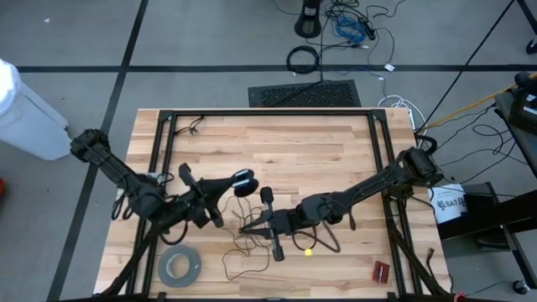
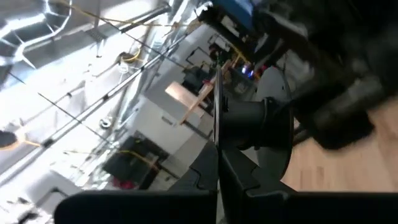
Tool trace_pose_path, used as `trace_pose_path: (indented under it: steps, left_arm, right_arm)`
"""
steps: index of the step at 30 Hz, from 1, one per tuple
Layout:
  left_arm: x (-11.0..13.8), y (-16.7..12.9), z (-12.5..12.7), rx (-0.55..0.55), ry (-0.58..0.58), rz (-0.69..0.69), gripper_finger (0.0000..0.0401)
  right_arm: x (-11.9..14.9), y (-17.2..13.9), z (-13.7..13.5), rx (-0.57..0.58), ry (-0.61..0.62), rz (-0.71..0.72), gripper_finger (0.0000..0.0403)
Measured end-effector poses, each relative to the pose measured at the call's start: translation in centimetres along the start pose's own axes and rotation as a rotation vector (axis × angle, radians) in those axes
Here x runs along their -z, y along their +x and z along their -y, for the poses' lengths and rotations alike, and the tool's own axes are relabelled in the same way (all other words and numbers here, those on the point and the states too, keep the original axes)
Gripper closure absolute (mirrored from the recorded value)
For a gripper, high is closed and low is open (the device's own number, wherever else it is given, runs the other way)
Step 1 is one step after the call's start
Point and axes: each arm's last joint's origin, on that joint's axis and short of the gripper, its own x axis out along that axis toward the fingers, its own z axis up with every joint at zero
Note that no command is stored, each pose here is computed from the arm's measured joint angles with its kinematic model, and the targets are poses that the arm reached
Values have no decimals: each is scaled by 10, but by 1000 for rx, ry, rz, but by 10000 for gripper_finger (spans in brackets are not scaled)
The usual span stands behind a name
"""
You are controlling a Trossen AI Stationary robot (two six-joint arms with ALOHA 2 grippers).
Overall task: Coil cords
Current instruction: Uncoil the black wire from the spool
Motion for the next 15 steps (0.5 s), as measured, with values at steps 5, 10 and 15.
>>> trace_pose_path:
  steps: [5, 10, 15]
  left_arm:
    - [-1, 6, -4, 14, -164, 118, 400]
    - [-5, 5, -3, 68, -211, 227, 400]
    - [-11, -3, 0, 124, -233, 319, 400]
  right_arm:
    - [14, 6, 1, 101, -32, -37, 403]
    - [18, 6, 2, 159, -66, -68, 403]
    - [9, -2, 7, 263, -107, -166, 403]
